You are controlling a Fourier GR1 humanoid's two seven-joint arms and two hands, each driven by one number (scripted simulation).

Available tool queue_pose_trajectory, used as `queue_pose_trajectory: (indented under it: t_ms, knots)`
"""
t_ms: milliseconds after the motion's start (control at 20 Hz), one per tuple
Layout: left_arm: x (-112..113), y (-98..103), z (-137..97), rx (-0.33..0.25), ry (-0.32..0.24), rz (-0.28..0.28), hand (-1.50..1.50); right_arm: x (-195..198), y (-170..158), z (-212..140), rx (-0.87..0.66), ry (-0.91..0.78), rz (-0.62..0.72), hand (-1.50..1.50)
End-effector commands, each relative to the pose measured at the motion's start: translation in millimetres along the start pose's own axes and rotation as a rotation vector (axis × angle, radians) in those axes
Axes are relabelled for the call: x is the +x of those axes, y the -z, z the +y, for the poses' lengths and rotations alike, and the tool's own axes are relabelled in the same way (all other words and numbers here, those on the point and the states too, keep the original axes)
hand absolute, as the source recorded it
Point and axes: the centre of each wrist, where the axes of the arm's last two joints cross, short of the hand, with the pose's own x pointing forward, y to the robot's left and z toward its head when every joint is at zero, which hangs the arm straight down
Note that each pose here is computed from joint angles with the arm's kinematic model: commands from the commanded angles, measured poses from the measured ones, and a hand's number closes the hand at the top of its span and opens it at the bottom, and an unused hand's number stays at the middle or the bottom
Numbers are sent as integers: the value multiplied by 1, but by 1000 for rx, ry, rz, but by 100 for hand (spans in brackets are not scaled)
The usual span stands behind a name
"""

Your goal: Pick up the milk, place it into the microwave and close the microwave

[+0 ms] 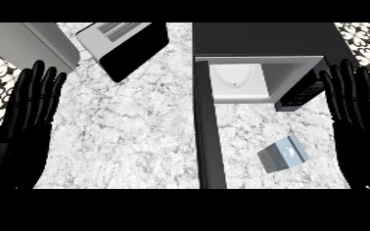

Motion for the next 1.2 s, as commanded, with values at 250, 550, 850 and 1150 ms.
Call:
queue_pose_trajectory:
  t_ms: [250, 550, 850, 1150]
  knots:
    - [-4, -26, -33, 68, -36, 67, -150, 57, -53, -37, 155, 24, 33, -150]
    - [3, -46, -45, 174, -278, 159, -150, 47, -64, -50, 192, 94, 207, -150]
    - [-19, -99, -42, 177, -284, 177, -150, 22, -106, -60, 165, 106, 270, -150]
    - [-10, -125, -56, 152, -288, 164, -150, 7, -106, -54, 135, 96, 299, -150]
